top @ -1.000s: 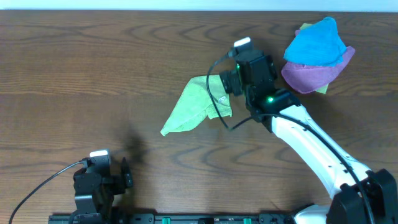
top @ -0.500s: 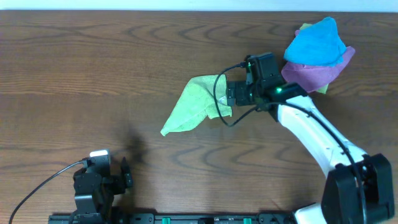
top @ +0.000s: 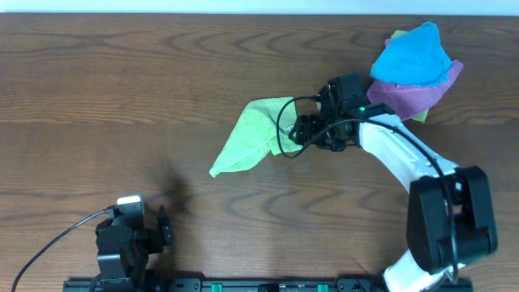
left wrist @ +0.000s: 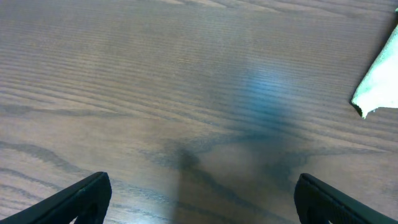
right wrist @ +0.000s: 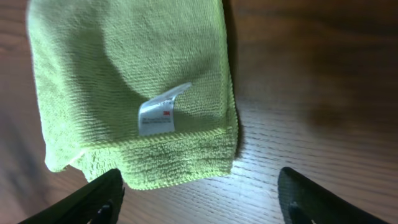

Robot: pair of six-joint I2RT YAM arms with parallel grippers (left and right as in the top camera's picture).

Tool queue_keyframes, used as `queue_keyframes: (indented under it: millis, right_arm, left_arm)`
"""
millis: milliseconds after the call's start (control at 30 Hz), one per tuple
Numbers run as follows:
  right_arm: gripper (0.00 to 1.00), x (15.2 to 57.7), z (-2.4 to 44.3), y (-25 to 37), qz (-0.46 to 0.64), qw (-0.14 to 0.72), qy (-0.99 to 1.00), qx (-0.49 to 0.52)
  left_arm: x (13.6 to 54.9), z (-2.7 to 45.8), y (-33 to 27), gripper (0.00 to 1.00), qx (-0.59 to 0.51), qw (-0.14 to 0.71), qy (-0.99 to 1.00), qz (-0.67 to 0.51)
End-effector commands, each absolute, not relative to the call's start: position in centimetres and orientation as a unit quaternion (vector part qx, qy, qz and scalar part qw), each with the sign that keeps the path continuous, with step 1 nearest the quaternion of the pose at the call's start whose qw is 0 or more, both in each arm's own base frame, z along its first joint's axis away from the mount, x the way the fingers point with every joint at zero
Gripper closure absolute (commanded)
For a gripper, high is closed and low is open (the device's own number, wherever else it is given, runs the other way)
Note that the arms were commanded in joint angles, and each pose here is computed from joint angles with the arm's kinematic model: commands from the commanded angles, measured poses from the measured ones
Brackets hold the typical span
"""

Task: Fold the cloth

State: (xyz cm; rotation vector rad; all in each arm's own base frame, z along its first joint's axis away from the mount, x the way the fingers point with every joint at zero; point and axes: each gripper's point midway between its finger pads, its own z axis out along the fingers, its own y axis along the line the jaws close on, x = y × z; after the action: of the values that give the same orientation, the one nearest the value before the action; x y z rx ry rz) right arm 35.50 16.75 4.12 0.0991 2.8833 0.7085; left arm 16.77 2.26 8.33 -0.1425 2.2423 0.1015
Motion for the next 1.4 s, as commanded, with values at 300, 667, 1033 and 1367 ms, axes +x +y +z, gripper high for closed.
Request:
queue_keyframes:
  millis: [300,667,1033,1367]
  right_arm:
    - [0.28,34.6,2.8,17.4,0.264,0.035,0.96,0.083]
    - [0.32,34.3,1.1,17.4,0.258,0.014,0.961,0.101]
    - [0.41,35.3,1.2,17.7,0.268,0.031,0.957,0.106]
    - [0.44,35.0,-0.3,19.1,0.273,0.015,0.956,0.109]
  left_arm:
    - [16.1,6.2,2.1,0.05,-0.059,0.402,0.913,0.036]
    - [16.1,6.2,2.1,0.05,-0.059,0.402,0.913,0.036]
    - [16.1,6.2,2.1,0.05,-0.059,0.402,0.913,0.036]
    - [16.1,6.2,2.1,0.05,-0.059,0.402,0.913,0.036]
